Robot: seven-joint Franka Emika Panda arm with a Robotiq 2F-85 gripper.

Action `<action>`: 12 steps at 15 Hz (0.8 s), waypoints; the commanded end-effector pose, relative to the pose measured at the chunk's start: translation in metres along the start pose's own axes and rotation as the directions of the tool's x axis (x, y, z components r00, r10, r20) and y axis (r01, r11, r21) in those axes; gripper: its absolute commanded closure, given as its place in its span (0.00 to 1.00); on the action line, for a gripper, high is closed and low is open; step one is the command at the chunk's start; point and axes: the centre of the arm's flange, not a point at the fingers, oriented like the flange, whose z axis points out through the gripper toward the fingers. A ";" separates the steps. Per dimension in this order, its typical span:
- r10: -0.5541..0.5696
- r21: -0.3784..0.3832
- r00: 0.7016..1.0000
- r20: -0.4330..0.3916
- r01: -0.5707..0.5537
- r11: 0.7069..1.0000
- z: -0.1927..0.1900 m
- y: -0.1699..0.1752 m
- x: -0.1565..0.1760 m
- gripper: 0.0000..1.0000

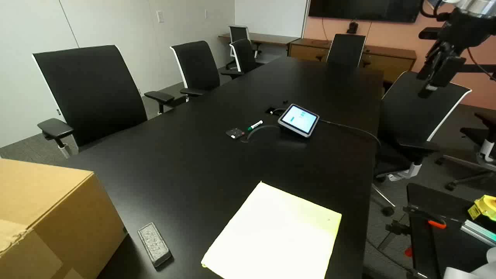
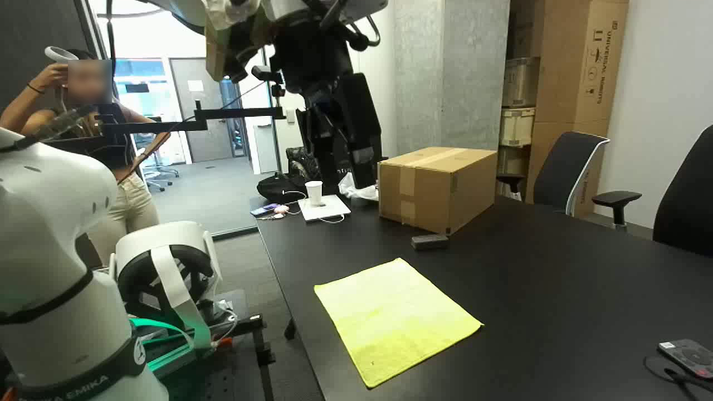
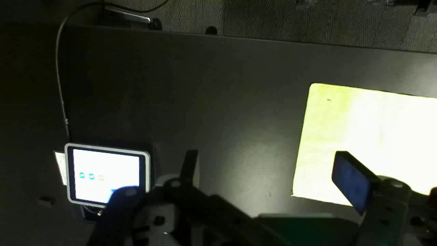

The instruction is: Fold the yellow towel once from bottom to top

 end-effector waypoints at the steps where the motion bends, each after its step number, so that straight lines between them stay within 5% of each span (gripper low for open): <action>1: 0.001 -0.002 1.000 -0.005 -0.001 1.000 -0.002 0.001 0.001 0.00; 5: -0.002 -0.004 1.000 -0.019 0.002 1.000 -0.004 0.003 0.005 0.00; 12: 0.046 0.037 0.994 -0.097 -0.043 0.998 0.096 -0.027 0.040 0.00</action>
